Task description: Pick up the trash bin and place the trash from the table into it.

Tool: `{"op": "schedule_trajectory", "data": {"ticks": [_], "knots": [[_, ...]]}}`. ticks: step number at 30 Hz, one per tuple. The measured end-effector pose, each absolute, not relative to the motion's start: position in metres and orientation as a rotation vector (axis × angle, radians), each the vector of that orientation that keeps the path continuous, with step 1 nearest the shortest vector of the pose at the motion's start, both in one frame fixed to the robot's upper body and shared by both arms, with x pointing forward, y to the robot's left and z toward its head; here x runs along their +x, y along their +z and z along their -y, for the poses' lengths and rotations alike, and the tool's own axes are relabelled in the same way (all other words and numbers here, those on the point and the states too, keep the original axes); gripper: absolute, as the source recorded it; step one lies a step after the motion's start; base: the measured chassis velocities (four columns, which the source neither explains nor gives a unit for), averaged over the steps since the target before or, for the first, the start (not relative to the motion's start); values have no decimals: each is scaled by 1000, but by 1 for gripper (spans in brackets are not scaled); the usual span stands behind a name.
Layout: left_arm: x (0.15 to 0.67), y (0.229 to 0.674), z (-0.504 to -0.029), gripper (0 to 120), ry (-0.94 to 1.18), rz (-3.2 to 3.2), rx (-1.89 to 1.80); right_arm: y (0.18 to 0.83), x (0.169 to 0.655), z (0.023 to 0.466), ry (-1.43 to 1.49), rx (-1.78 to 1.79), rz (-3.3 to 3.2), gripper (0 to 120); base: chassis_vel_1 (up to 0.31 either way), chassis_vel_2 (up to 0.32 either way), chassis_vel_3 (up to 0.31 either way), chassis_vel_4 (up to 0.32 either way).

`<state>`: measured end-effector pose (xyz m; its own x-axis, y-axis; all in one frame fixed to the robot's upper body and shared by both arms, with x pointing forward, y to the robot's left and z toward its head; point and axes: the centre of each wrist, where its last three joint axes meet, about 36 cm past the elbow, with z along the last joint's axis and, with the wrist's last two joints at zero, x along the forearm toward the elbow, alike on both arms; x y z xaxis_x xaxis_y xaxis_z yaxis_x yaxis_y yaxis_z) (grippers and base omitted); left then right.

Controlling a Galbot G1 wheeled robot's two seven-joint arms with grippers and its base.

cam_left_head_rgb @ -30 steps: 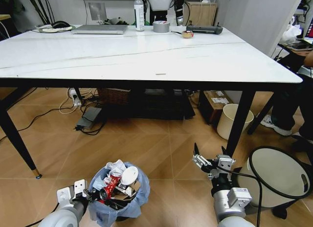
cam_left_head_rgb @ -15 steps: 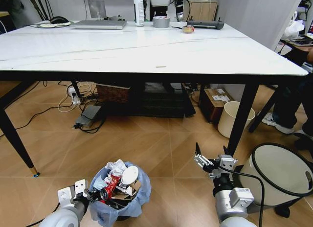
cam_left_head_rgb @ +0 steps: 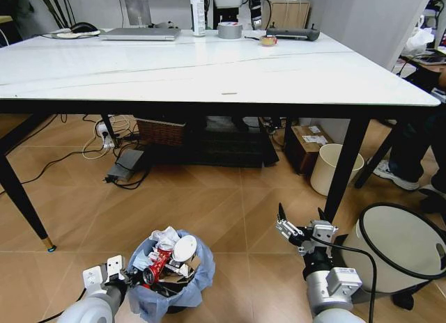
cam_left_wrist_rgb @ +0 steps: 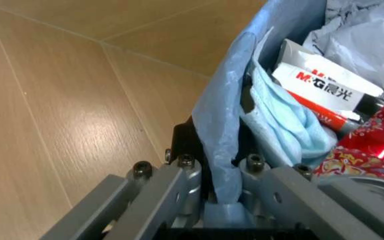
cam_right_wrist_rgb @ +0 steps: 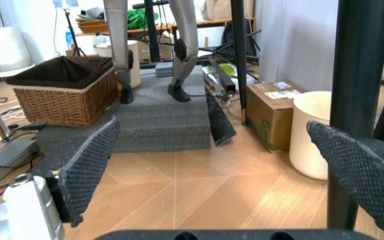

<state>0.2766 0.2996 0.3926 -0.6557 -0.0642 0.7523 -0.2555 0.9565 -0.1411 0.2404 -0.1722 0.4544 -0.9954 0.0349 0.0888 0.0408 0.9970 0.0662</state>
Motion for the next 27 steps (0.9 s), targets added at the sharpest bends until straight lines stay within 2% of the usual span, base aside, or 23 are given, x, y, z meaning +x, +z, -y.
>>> {"op": "schedule_trajectory", "data": {"ticks": [27], "knots": [[281, 355, -328, 2, 290, 2323, 195, 453, 240, 173, -100, -58, 3049, 100, 0, 0, 0, 0]]}}
